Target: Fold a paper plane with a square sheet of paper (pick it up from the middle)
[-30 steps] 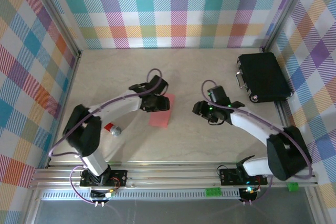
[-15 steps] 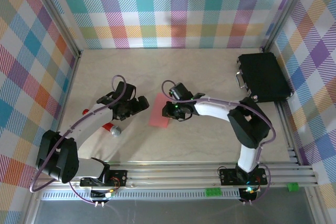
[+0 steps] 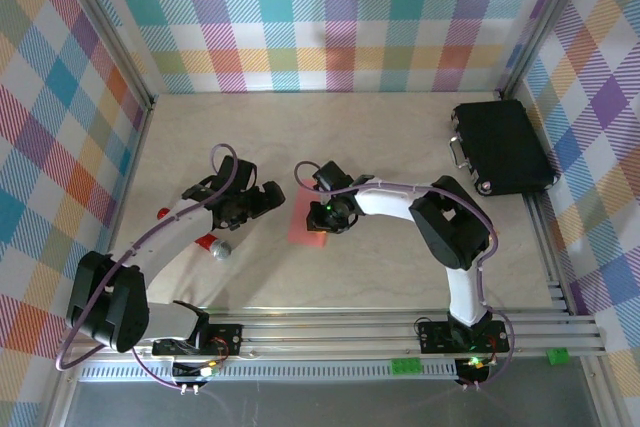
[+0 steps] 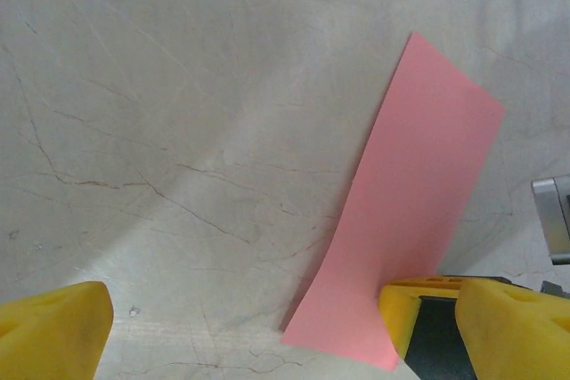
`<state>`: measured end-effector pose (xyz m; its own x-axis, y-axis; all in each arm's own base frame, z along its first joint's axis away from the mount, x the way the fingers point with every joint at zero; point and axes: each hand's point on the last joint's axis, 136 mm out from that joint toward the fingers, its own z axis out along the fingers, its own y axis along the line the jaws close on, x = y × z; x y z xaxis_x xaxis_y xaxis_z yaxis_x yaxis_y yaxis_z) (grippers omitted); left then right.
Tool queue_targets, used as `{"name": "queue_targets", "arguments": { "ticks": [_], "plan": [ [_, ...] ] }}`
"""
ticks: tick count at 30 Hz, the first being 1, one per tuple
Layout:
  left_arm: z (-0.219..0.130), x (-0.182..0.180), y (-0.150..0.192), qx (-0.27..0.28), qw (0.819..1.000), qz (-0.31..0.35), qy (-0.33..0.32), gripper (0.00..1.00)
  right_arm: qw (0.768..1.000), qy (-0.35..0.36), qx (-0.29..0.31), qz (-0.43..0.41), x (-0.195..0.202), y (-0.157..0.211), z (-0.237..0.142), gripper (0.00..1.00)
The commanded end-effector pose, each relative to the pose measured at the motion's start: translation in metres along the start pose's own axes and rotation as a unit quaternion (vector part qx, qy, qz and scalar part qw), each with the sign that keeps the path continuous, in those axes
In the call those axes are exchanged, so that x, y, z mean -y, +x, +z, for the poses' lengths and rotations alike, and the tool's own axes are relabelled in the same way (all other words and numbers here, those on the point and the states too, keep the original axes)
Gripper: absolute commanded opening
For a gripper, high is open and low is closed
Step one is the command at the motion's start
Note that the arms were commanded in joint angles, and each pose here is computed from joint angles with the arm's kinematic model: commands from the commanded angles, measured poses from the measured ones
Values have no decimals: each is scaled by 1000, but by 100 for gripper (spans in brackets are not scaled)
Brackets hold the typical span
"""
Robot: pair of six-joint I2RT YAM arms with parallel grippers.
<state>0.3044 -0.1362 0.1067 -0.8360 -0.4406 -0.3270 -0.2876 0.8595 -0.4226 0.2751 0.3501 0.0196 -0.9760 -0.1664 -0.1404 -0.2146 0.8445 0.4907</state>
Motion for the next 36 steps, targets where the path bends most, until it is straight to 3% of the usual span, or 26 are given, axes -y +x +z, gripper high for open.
{"name": "queue_targets", "arguments": {
  "ticks": [1,5,9,14,20,36],
  "plan": [
    [5,3,1,-13,1000,1,12,99,994,73,-49,-67,40,36,-6,19],
    [11,9,7,-29,999,3,29,100,989,61,-51,-123,50,48,-25,19],
    [17,18,15,-48,997,-6,58,100,990,1,-7,-138,24,40,-51,23],
    [19,24,26,-61,996,-6,67,100,996,4,81,-31,19,12,-75,30],
    [23,29,50,-89,993,-14,74,96,992,42,90,79,44,16,-69,26],
    [50,49,113,-170,977,-45,117,53,990,41,10,136,64,54,-29,21]
  ]
}}
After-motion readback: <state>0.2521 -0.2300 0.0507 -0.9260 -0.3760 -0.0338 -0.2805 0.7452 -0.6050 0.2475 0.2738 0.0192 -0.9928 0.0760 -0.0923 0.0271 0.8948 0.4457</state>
